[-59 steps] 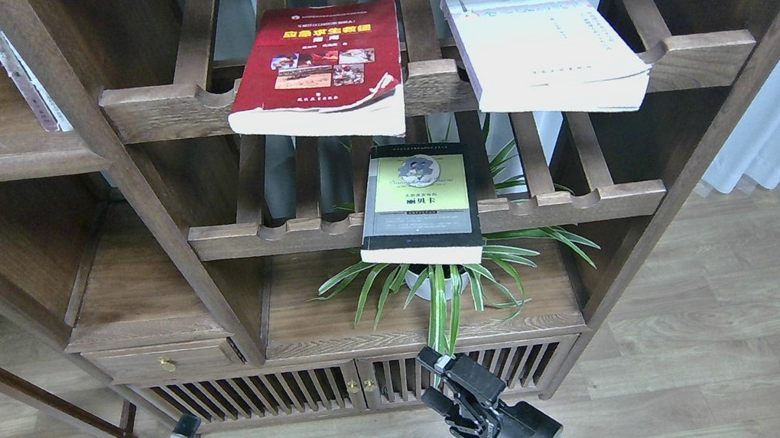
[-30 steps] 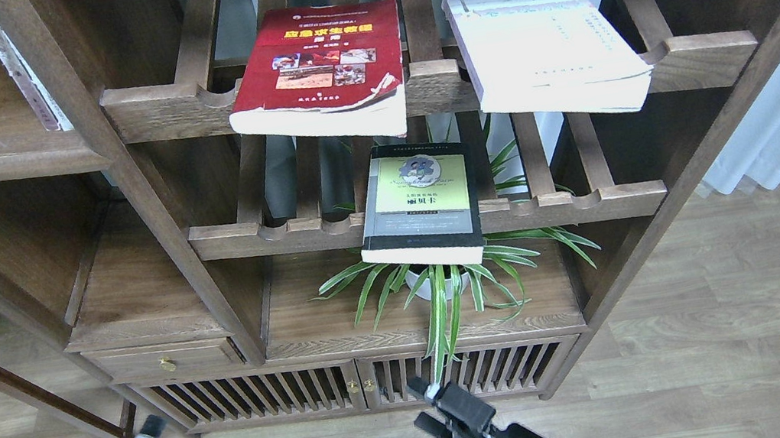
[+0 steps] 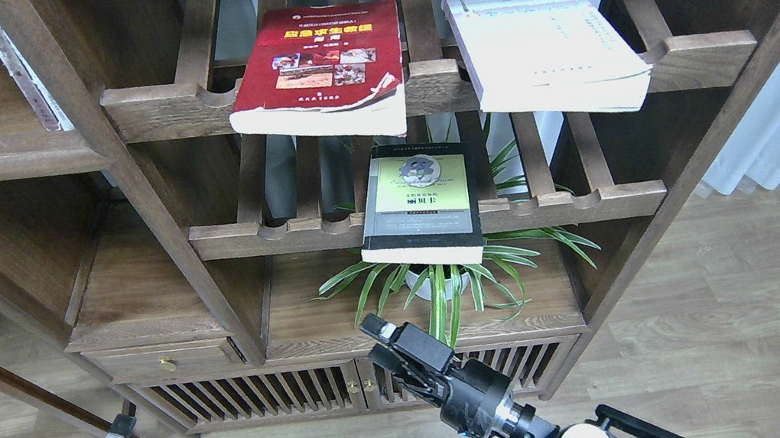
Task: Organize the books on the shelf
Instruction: 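Raise the right gripper toward the green-and-white book on the middle shelf, then grasp the green-and-white book with the right gripper and pull it out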
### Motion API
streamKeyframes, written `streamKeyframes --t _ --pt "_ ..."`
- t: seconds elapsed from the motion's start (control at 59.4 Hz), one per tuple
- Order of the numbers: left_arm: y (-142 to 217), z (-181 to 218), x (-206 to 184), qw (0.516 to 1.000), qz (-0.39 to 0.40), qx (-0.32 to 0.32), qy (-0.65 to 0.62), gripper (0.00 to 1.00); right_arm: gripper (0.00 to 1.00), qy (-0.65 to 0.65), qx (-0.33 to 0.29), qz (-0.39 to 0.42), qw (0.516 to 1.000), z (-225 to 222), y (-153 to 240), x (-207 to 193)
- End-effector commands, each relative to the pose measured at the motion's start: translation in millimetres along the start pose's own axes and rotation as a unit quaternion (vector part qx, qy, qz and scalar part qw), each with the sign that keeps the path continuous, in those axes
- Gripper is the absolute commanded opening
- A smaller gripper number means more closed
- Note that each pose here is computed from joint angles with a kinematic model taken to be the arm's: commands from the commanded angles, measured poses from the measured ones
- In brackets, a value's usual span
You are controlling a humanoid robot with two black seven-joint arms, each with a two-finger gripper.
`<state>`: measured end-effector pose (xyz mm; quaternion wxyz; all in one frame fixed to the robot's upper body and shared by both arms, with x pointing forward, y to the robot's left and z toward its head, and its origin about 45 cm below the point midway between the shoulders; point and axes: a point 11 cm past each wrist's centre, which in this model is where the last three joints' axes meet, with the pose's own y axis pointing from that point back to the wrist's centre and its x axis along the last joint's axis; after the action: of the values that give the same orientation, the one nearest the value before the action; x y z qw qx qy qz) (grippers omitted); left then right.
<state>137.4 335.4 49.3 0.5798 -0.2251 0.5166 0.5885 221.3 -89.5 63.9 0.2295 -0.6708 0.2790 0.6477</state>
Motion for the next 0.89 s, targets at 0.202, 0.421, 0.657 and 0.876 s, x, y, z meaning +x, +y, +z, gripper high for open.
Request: streamKeyframes --t 0.202,0.421,0.657,0.876 --pt "0 9 2 1.0 0.003 -0.011 -0.005 1.0 1.0 0.03 0.079 -0.015 0.996 -51 -17 -14" --pt "-1 13 2 1.0 0.003 -0.017 -0.007 1.0 0.97 0.028 0.113 -0.018 0.993 -71 -17 -17" --pt "-2 16 1 1.0 0.001 -0.019 -0.009 1.0 0.84 0.007 0.148 -0.02 0.989 -89 -15 -17" --pt "-3 27 1 0.999 0.001 -0.028 -0.018 1.0 0.75 0.003 0.157 -0.017 0.987 -90 -12 -15"
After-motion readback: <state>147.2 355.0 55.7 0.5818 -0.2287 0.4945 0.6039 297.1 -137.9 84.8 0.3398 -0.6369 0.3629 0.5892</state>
